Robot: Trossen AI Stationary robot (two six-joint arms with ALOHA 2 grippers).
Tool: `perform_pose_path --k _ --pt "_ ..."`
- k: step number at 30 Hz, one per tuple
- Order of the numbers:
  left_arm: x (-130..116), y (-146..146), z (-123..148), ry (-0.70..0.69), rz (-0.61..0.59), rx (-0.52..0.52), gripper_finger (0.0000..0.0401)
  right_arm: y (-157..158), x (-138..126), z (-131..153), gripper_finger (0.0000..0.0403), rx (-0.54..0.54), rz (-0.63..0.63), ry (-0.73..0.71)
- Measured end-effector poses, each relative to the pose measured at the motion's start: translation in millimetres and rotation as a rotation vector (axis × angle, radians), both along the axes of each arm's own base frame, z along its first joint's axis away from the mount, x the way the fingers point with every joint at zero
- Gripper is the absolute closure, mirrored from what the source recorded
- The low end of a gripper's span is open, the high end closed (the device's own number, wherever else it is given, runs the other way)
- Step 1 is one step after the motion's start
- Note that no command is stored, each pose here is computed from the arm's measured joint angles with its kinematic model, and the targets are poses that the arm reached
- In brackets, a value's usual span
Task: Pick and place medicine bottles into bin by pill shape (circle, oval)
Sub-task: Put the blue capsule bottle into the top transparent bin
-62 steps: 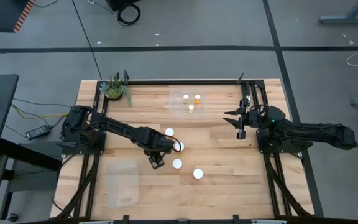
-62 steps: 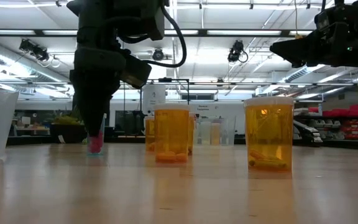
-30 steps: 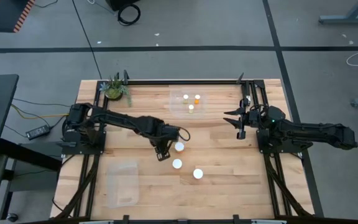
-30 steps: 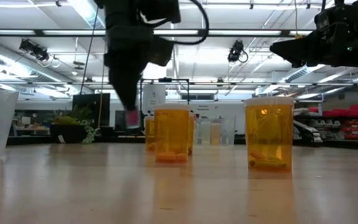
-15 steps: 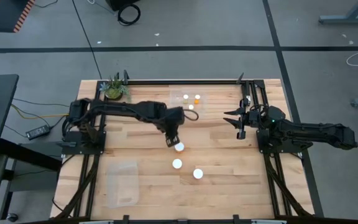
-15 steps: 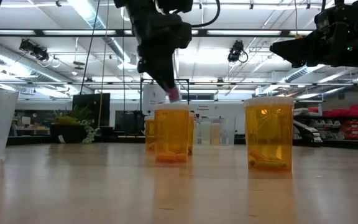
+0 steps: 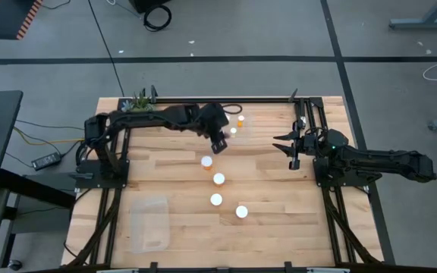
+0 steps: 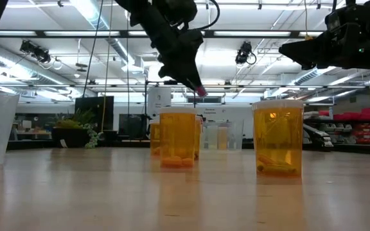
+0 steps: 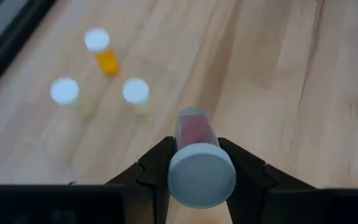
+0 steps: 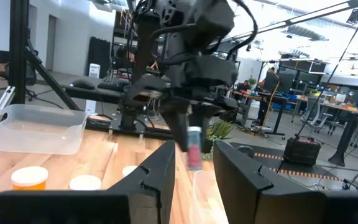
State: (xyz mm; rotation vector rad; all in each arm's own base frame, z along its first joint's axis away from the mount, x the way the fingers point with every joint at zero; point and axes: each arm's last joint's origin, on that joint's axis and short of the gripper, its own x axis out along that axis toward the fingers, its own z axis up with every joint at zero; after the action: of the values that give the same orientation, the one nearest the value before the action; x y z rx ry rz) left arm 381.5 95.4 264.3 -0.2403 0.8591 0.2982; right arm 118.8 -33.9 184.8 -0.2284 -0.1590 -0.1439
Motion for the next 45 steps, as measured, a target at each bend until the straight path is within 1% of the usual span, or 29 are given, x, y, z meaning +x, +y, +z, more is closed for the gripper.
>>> perform_pose_path --k 5,8,12,16,19,25,30,32,35,37,39,40,41,42,44,45 --pt "0 19 5 -0.069 0.024 0.036 0.0282 0 0 0 0.0287 0.000 0.000 0.000" --pt "5 28 8 -0.141 0.044 0.060 0.0287 0 0 0 0.0287 0.000 0.000 0.000" --pt "10 34 10 -0.207 0.046 0.088 0.0280 0 0 0 0.0287 0.000 0.000 0.000" --pt "11 39 10 -0.228 0.044 0.109 0.0274 0 0 0 0.0287 0.000 0.000 0.001" --pt "11 46 11 -0.237 0.060 0.114 0.0280 0 0 0 0.0287 0.000 0.000 0.000" --pt "21 53 21 -0.272 0.055 0.146 0.0286 0 0 0 0.0287 0.000 0.000 0.001" --pt "22 55 21 -0.240 0.056 0.133 0.0275 0 0 0 0.0287 0.001 0.000 0.002" --pt "19 57 17 -0.177 0.063 0.110 0.0276 0 0 0 0.0287 0.001 -0.001 0.003" --pt "19 57 10 -0.128 0.065 0.092 0.0284 0 0 0 0.0287 0.001 -0.001 0.002" --pt "16 55 1 -0.053 0.067 0.062 0.0287 0 0 0 0.0287 0.001 0.000 0.002" --pt "17 56 -6 -0.021 0.069 0.048 0.0286 0 0 0 0.0287 0.001 -0.001 0.002" --pt "14 55 -10 0.020 0.072 0.032 0.0283 0 0 0 0.0287 0.001 -0.001 0.002" --pt "15 56 -16 0.044 0.074 0.022 0.0280 0 0 0 0.0287 0.001 -0.001 0.002" --pt "17 58 -18 0.038 0.079 0.020 0.0277 0 0 0 0.0287 0.001 0.000 0.002" --pt "15 59 -29 0.105 0.088 -0.003 0.0274 0 0 0 0.0287 0.001 0.000 0.004" --pt "17 60 -34 0.109 0.090 -0.007 0.0274 0 0 -1 0.0287 0.003 -0.001 0.007"
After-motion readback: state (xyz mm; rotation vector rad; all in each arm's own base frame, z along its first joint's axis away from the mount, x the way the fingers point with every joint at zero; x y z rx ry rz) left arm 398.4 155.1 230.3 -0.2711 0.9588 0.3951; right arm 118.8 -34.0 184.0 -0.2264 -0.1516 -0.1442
